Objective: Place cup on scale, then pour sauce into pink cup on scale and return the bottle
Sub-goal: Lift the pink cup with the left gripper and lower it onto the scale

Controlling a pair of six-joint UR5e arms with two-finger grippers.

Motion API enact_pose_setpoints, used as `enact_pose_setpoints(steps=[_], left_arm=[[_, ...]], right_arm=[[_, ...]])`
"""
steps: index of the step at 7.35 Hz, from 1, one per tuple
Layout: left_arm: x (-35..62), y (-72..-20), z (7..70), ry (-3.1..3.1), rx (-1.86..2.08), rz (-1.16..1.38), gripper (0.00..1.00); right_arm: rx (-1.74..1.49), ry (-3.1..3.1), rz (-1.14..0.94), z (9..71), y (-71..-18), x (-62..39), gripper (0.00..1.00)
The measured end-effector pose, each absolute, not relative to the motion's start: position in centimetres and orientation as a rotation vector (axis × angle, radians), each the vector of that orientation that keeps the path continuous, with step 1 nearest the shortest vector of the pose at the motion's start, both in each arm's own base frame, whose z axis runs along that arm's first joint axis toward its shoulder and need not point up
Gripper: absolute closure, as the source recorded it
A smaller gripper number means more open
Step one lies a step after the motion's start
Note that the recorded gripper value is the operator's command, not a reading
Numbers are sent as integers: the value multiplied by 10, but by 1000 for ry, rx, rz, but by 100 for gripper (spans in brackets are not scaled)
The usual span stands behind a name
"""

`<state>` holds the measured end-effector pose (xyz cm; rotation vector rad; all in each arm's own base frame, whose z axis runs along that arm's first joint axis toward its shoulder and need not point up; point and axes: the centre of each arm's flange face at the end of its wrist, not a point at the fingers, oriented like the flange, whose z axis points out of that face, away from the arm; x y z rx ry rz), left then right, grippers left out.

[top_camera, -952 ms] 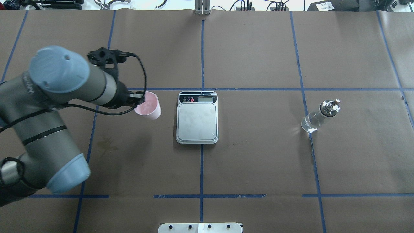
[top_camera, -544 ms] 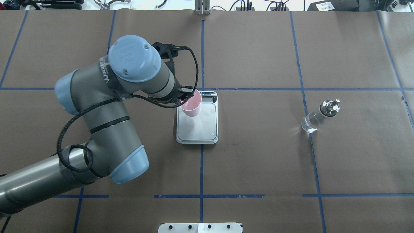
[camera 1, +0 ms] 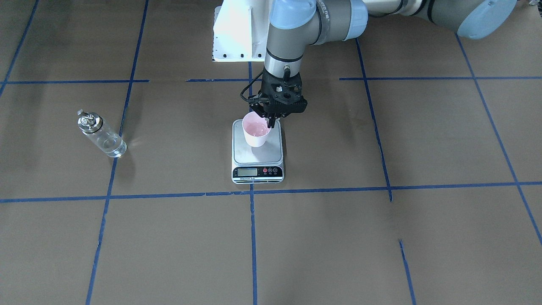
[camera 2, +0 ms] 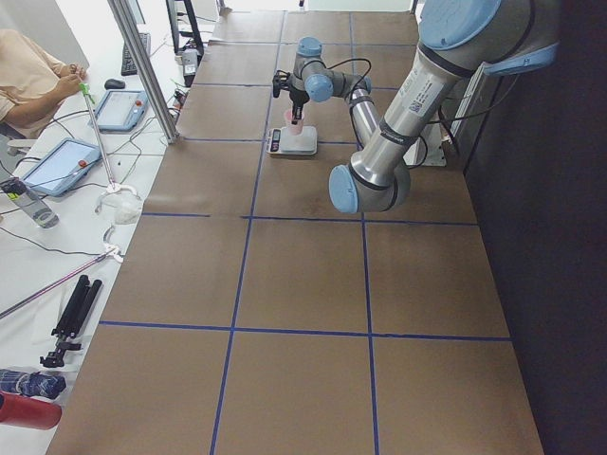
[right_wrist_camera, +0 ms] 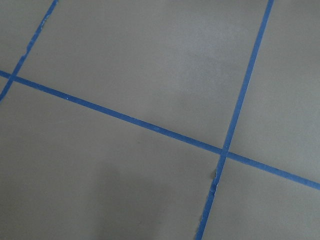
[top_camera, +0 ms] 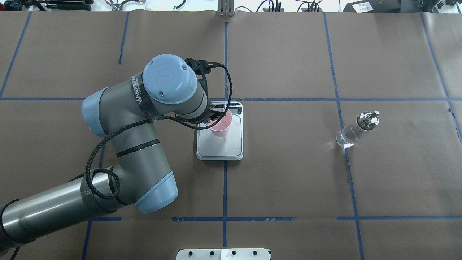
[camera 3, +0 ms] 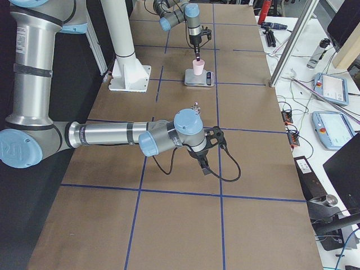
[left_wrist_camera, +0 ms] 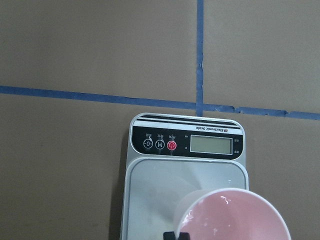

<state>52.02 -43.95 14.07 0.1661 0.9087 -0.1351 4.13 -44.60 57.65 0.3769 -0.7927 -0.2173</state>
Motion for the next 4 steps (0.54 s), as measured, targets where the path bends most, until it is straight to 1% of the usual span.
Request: enact_pose_setpoints(steps=[2,4], left_arm=[[525,-434,150,902,159,-124,84],[527,-432,157,913,164,-118,31]], right_arm=[[377,-793,-216,576,-446,42,0],[377,-793,-215,576,-446,42,0]])
